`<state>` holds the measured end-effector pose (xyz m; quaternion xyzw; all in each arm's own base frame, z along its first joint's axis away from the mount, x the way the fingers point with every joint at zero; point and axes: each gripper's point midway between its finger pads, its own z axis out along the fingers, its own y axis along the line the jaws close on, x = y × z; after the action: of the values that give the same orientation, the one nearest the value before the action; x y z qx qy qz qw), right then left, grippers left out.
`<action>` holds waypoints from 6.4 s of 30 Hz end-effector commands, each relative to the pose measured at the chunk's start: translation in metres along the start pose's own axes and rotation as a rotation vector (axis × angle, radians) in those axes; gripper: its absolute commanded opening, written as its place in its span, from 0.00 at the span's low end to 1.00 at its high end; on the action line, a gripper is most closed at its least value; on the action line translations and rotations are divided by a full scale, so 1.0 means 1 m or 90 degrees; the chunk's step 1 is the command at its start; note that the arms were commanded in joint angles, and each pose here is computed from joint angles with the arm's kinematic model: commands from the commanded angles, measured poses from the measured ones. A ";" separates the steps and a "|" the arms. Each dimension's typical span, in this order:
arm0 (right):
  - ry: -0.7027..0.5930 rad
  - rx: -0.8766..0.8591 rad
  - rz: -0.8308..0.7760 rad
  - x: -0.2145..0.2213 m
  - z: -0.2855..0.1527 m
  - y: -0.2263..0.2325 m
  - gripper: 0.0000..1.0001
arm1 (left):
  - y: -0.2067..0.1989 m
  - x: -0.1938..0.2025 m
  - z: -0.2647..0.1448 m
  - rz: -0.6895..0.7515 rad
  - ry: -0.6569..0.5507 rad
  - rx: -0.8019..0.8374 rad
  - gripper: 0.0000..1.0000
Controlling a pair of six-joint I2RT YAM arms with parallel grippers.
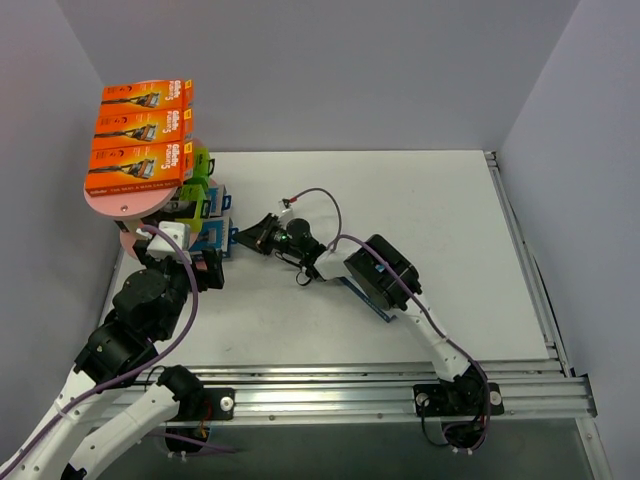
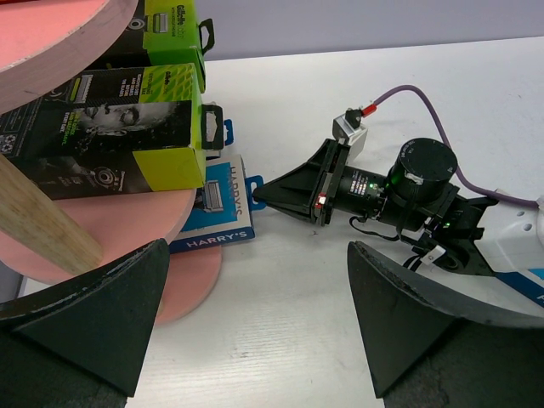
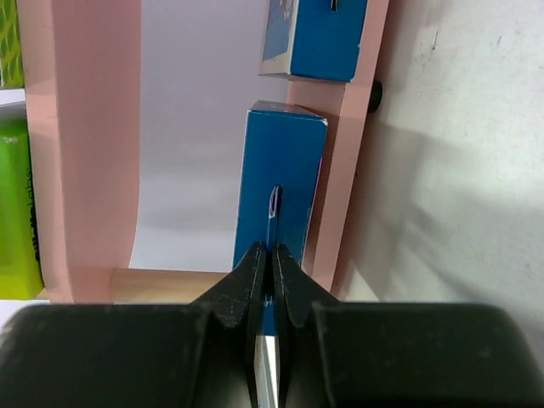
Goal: Place and organize the shaving razors onto the shelf
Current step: Place the shaving razor onto shelf, then grab a shaving razor with the right arm
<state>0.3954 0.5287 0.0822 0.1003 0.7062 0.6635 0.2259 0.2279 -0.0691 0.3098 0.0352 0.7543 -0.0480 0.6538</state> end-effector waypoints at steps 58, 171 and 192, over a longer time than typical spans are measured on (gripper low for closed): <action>-0.009 -0.005 -0.003 -0.009 0.046 -0.005 0.00 | -0.004 -0.018 -0.002 -0.029 -0.043 0.018 0.95; -0.341 0.701 -0.016 -0.036 -0.470 -0.056 0.52 | -0.017 -0.003 0.011 0.002 -0.007 0.047 0.95; -0.206 0.600 -0.117 -0.079 -0.347 -0.072 0.51 | -0.014 -0.002 0.011 0.002 -0.007 0.039 0.95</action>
<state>0.3008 0.1500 0.0259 0.2818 0.8839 0.2009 0.3145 0.2342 -0.0853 0.2961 0.0707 0.7646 -0.0616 0.6377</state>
